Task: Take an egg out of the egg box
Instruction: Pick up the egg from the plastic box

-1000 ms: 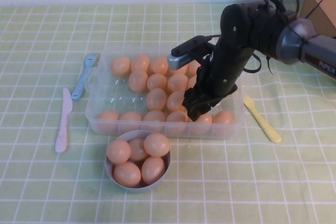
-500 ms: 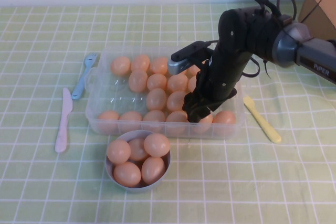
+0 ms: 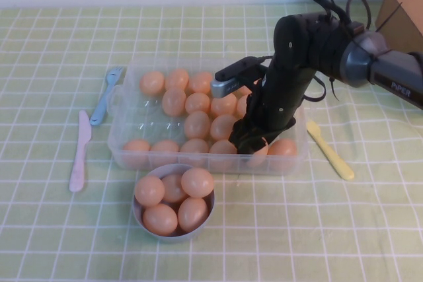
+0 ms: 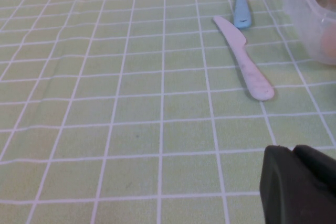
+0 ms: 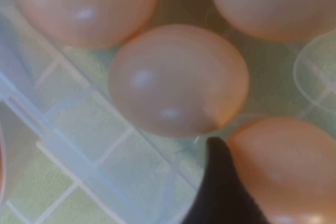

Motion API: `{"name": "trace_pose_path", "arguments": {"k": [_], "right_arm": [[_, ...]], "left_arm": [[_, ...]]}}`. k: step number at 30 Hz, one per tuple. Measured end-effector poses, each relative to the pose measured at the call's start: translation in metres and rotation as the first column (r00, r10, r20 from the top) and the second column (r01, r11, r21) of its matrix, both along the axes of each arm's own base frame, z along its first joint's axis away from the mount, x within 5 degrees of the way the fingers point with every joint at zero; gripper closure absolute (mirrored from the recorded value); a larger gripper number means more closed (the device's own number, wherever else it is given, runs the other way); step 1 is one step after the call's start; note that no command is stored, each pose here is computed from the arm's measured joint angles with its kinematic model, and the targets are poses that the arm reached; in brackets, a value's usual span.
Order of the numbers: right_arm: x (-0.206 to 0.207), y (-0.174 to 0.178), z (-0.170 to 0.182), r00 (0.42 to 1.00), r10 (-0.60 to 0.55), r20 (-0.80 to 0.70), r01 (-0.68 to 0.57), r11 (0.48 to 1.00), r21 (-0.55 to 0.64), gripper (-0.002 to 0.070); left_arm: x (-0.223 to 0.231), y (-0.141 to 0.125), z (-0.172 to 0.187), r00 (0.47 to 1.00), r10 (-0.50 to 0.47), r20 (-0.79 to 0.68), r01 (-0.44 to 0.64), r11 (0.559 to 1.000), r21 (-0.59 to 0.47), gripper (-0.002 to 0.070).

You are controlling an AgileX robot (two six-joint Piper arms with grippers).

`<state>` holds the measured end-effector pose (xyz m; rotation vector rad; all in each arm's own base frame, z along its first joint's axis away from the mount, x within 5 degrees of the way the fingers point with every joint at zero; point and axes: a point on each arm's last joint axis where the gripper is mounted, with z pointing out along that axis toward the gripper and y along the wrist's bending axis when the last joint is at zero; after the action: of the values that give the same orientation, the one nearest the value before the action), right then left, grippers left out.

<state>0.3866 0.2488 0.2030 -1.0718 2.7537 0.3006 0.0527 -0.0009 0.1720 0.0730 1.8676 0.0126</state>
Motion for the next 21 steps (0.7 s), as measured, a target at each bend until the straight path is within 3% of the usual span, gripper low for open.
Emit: {"name": "trace_pose_path", "arguments": {"k": [3,11,21], "right_arm": [[0.0,0.0,0.0,1.0,0.0,-0.001,0.0,1.0,0.002,0.0307],[0.002,-0.003,0.005,1.0,-0.006,0.008,0.006,1.0,0.002,0.0307],[-0.012,-0.012,0.083,0.993,0.011,0.118,-0.016,0.999,0.044,0.0307]], "left_arm": [[0.0,0.0,0.0,1.0,-0.002,0.0,0.002,1.0,0.005,0.068],[0.0,0.0,0.0,1.0,-0.002,0.0,0.002,1.0,0.005,0.068],[0.0,0.0,0.0,1.0,-0.002,0.0,0.002,1.0,0.005,0.068]]}}
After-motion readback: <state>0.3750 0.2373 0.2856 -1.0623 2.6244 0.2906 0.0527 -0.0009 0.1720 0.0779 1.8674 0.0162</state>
